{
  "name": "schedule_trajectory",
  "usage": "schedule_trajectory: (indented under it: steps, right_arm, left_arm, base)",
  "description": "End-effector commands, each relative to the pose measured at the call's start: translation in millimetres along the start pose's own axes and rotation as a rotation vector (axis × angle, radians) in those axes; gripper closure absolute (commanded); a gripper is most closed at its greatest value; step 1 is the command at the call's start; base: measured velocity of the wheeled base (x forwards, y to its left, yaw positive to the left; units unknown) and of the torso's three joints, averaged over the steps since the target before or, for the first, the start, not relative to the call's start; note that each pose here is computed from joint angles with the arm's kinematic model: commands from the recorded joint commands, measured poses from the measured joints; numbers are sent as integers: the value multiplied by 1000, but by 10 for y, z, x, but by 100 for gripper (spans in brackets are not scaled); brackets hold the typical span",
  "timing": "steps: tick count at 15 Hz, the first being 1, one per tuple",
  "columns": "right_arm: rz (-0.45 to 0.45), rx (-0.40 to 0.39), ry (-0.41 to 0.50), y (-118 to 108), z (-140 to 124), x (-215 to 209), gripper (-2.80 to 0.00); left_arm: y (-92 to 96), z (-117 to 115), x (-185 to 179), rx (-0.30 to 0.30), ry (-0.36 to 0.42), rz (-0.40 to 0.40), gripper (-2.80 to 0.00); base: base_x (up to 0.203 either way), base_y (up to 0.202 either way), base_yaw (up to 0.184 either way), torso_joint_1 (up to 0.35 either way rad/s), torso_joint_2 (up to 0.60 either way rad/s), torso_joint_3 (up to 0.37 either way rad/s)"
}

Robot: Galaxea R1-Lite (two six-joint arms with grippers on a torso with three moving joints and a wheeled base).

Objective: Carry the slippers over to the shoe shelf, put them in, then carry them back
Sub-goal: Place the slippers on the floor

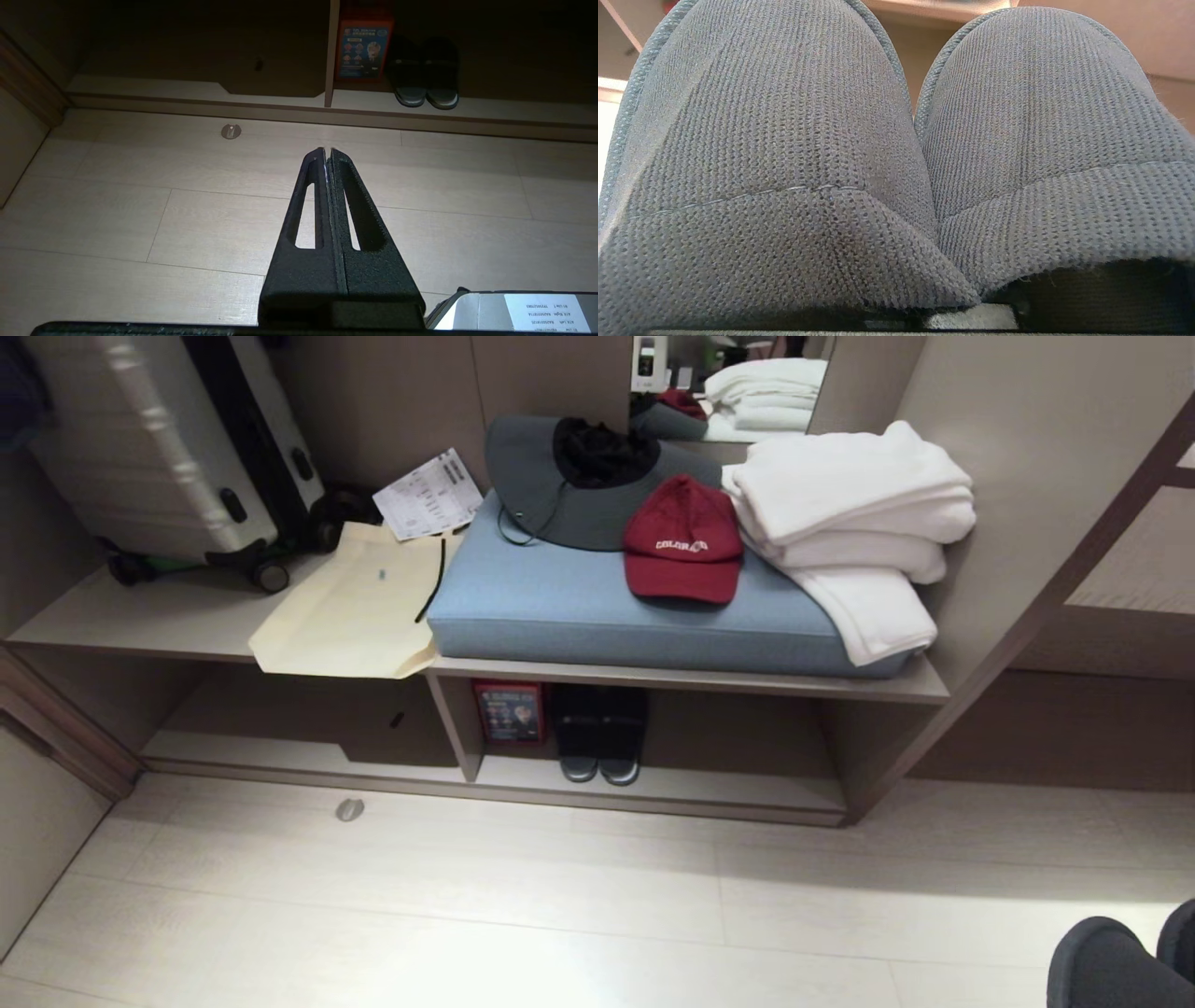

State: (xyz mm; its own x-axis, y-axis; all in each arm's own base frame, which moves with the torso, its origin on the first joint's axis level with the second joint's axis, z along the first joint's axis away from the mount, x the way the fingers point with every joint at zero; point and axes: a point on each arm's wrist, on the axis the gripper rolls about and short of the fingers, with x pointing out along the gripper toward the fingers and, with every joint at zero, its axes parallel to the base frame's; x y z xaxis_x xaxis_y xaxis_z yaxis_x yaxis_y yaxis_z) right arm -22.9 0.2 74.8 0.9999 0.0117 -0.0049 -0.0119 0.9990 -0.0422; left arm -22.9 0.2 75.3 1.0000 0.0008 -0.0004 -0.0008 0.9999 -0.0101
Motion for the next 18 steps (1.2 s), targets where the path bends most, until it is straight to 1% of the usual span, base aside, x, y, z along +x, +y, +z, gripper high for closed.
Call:
schedule_trajectory:
  steps: [1,18]
  right_arm:
    - [1,-1,1,0,-4,1,0]
    - [1,-1,1,0,-4,1,0]
  left_arm:
    - [0,-4,2,-1,3,1,0]
    - [0,-4,2,-4,3,1,0]
  base:
    - [0,0,0,7,2,202]
    - [0,0,0,2,3,202]
